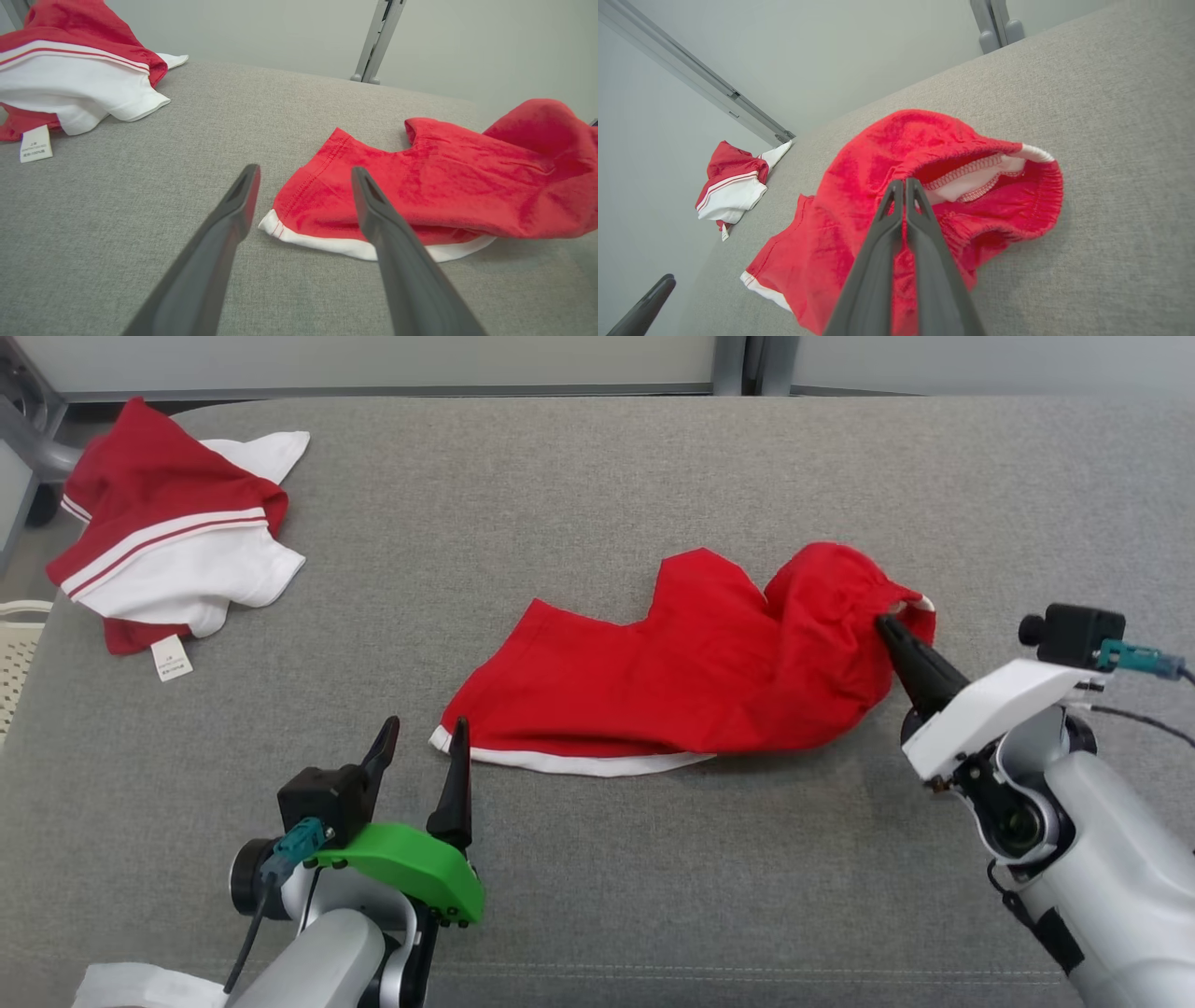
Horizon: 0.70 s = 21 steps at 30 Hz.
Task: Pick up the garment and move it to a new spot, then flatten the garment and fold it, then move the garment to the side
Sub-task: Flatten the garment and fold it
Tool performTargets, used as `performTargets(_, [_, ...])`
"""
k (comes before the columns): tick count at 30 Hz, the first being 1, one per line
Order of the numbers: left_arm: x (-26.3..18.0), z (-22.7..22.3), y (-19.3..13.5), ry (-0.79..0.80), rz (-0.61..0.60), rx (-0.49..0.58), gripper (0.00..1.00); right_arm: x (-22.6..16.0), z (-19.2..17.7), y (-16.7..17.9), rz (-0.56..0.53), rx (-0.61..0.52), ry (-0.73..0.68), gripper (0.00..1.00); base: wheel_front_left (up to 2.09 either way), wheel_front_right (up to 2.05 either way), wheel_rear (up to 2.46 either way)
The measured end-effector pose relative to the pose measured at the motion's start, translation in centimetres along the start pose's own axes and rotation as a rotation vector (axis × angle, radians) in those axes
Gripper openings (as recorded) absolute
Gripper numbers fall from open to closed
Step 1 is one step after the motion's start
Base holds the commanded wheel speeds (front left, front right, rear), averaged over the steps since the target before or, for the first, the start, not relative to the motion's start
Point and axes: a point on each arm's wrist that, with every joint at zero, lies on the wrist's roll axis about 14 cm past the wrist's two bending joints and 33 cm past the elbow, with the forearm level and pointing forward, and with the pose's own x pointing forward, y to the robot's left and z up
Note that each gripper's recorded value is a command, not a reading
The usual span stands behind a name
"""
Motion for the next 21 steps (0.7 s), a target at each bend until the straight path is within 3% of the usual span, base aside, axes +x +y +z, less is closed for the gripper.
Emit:
performTargets(8, [-0.8,0.5,-0.1,-0.023,0.002,-0.016,1.00,4.5,4.1,0.6,0.016,-0.080,0.006,0.00,0.00,0.00,0.00])
performTargets(13, [-1.1,0.3,-0.1,-0.025,0.010,-0.030,1.00,7.8,5.9,-1.0,-0.051,-0.152,0.032,0.00,0.00,0.00,0.00])
performTargets(21, [-0.8,0.4,0.6,-0.031,0.036,-0.046,1.00,12.7,4.5,-2.5,-0.120,-0.219,0.131,0.00,0.00,0.00,0.00])
